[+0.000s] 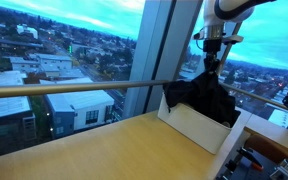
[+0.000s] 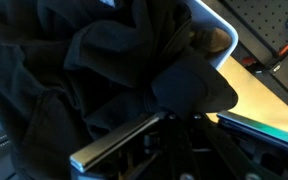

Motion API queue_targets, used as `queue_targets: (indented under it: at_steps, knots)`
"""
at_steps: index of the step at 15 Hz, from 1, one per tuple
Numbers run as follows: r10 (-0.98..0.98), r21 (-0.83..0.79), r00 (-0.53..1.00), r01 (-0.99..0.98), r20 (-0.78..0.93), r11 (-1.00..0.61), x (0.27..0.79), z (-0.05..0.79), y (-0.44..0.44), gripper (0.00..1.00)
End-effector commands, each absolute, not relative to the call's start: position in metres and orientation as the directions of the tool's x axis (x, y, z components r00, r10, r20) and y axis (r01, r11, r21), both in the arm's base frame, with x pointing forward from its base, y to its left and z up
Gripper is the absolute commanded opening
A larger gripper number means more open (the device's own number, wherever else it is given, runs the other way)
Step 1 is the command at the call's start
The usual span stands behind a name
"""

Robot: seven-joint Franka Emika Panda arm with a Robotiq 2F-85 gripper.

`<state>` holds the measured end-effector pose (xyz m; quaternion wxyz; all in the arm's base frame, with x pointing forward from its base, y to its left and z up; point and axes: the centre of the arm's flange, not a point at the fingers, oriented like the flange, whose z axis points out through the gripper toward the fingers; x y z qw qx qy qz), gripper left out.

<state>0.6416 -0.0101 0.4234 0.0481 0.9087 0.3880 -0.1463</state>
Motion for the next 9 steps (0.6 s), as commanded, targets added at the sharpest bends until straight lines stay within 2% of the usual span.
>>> queue_targets:
  at_steps: [1,9]
  knots:
    - [0.616,0.009,0.73,0.647,-0.295,-0.763,0.634,0.416,-0.041,0.01]
    - [0.533,-0.013,0.777,0.561,-0.336,-0.827,0.628,0.251,-0.074,0.01]
